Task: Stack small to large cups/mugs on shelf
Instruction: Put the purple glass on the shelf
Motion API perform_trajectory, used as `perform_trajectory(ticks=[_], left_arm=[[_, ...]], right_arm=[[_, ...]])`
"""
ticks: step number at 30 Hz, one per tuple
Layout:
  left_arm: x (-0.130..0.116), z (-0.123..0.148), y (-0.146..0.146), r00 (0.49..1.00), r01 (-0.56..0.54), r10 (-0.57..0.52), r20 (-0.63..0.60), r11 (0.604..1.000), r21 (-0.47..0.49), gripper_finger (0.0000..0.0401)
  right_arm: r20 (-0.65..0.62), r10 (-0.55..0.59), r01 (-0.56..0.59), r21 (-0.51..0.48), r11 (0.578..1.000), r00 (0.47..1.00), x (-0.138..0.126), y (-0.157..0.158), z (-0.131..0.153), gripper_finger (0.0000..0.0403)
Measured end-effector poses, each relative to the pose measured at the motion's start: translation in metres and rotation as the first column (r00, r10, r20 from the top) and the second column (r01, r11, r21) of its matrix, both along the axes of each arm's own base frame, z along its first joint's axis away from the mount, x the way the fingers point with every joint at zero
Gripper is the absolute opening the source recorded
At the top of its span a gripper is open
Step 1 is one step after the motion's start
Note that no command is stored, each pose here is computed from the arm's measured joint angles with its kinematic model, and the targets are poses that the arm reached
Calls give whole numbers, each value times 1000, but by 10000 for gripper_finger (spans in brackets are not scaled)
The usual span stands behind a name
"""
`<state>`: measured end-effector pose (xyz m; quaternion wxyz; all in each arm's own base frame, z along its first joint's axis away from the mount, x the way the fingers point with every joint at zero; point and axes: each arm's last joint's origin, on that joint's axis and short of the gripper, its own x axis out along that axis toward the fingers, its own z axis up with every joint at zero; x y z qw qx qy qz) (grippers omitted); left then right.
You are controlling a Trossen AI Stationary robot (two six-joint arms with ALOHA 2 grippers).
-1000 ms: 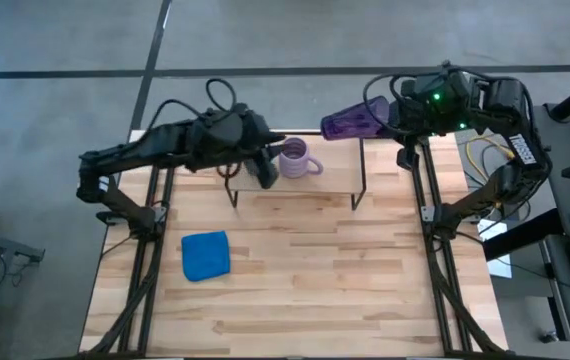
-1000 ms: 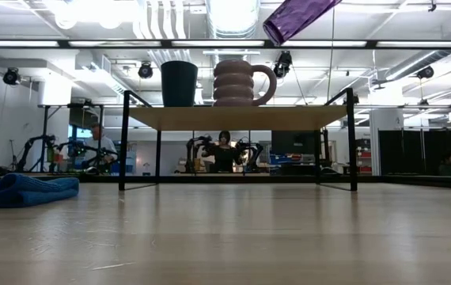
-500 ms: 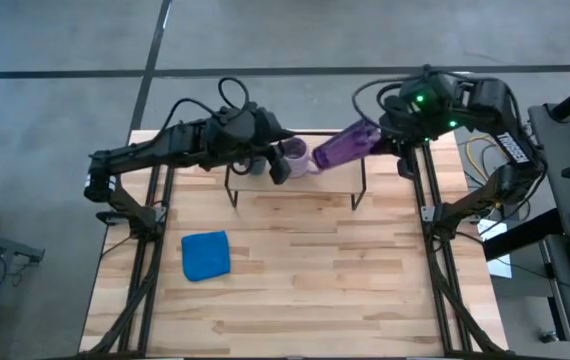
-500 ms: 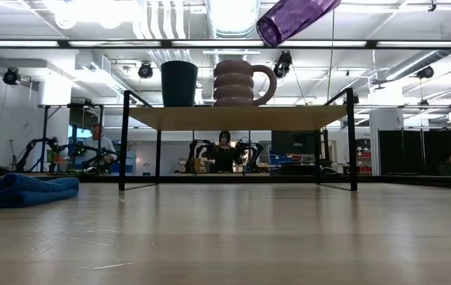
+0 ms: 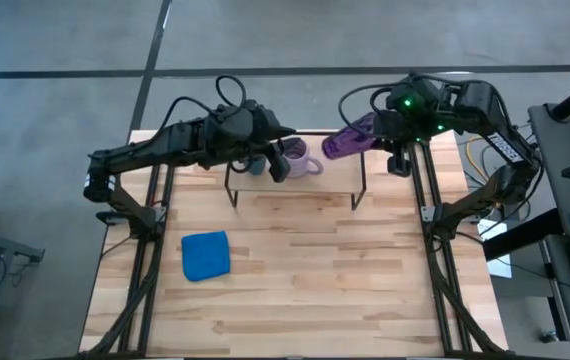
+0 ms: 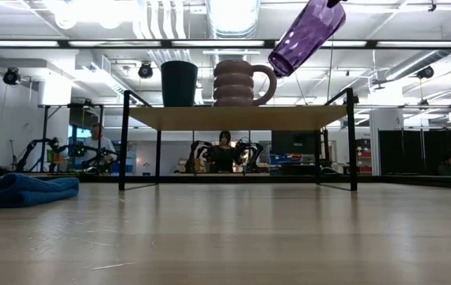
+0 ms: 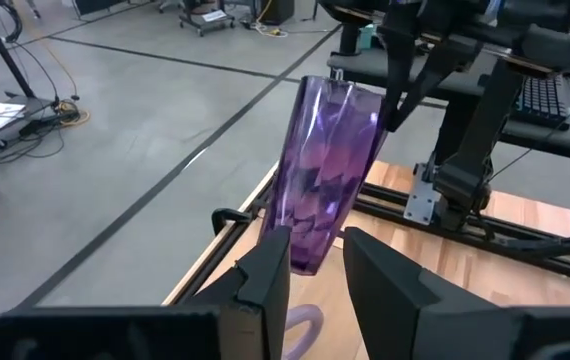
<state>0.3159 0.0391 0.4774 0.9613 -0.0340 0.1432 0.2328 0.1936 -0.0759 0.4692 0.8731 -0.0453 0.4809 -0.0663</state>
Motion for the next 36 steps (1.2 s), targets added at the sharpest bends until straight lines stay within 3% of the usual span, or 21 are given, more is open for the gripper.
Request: perform_trajectory(ticks=[6,12,18,26,36], left_arm=[[-1,0,3,1000,-12,12,4,1000,-6,83],[5,-6,10,998,-56,56,-15,998,2,83],[16,-12,18,997,-76,76,-8,997,1,83],[46,-37,31,996,-77,77,-47,997,-2,83],[69,-55,69,1000,-13,13,7,999,-50,83]], right_arm=[[-1,-221,219,147,965,975,2,-2,-6,8],[-16,-291,288,194,938,957,3,-2,-10,8],[-33,-410,403,270,875,912,4,-2,-13,8],[-50,-481,470,320,823,876,5,-1,-14,8],[-51,-468,452,365,814,882,5,0,-13,8]])
